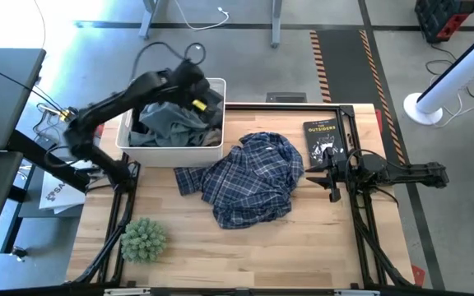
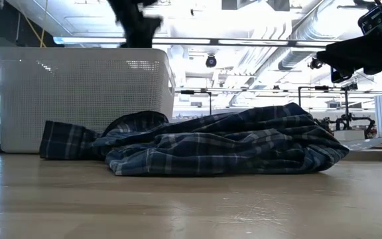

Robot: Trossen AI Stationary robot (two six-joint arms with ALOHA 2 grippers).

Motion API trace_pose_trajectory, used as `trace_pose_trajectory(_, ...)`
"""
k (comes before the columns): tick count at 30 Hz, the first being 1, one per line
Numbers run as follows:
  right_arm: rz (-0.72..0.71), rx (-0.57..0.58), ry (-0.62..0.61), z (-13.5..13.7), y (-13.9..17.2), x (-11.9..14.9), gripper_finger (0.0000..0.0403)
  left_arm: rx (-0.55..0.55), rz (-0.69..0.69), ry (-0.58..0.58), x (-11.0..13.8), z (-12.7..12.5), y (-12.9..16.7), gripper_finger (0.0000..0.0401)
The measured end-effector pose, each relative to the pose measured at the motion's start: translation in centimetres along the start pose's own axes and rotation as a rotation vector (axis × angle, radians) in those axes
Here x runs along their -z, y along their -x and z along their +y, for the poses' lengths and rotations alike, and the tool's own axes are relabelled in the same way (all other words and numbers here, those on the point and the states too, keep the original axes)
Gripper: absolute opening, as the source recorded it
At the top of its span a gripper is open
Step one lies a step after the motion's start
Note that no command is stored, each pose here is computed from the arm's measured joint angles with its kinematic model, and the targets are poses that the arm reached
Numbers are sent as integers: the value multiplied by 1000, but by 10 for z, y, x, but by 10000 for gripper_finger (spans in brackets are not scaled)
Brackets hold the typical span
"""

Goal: Sort clothes
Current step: Put the grey pants into the white laundry bin, then put the blue long sleeve polo into the white laundry bin

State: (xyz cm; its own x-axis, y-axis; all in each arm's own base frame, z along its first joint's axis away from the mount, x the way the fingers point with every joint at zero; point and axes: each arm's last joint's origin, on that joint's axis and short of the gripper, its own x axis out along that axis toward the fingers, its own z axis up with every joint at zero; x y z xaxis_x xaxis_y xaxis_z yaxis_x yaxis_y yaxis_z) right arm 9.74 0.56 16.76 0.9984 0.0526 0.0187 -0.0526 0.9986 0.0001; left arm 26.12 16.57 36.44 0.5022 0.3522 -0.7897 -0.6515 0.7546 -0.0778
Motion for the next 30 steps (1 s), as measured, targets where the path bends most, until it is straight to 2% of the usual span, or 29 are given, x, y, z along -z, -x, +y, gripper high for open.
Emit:
trace_pose_trajectory(3, 0, 0, 0, 0, 0, 0, 112, 126, -148, -51, 5, -36, 41, 0)
trace_pose_trajectory(6, 0, 0, 0, 0, 0, 0, 112, 253, -226, -162, 12, -84, 51, 0)
trace_pose_trajectory(8, 0, 0, 0, 0, 0, 0, 112, 299, -250, -232, 16, -118, 40, 0)
trace_pose_trajectory(12, 0, 0, 0, 0, 0, 0, 112, 367, -249, -352, 27, -174, 0, 9)
trace_pose_trajectory(16, 0, 0, 0, 0, 0, 0, 112, 493, -234, -496, 38, -213, -45, 55)
trace_pose_trajectory(20, 0, 0, 0, 0, 0, 0, 112, 509, -174, -517, 50, -230, -85, 130)
trace_pose_trajectory(26, 0, 0, 0, 0, 0, 0, 112, 424, -68, -429, 60, -226, -154, 252)
trace_pose_trajectory(30, 0, 0, 0, 0, 0, 0, 112, 352, -33, -388, 69, -221, -194, 302)
